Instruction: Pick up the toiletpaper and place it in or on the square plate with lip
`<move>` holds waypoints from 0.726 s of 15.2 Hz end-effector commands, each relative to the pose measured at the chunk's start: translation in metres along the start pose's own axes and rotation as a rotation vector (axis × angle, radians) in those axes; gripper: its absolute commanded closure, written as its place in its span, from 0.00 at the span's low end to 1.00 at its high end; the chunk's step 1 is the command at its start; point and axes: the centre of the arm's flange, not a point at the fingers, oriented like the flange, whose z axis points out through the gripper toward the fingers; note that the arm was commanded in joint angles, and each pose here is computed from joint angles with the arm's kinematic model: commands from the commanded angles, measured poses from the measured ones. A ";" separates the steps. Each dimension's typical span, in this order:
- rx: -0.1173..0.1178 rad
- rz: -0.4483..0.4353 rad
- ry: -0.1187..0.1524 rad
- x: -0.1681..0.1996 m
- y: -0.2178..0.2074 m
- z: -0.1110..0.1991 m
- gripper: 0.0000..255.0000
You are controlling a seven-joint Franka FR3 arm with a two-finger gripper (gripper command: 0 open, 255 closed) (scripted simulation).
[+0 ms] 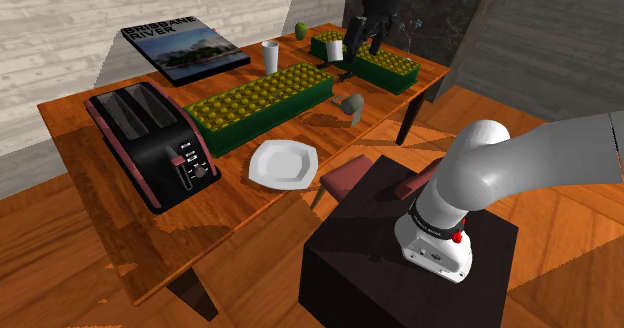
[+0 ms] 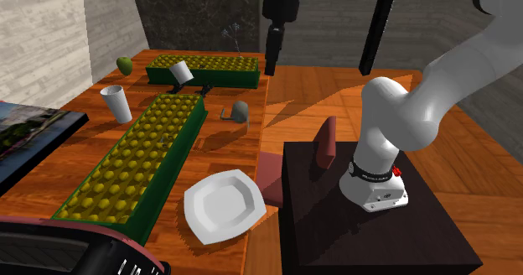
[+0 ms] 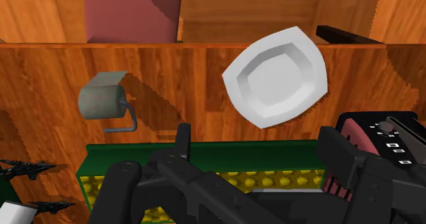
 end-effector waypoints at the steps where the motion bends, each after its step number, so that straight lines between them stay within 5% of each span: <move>1: 0.000 0.000 0.000 0.000 0.000 0.000 0.00; 11: -0.017 -0.015 -0.040 0.062 0.059 0.103 0.00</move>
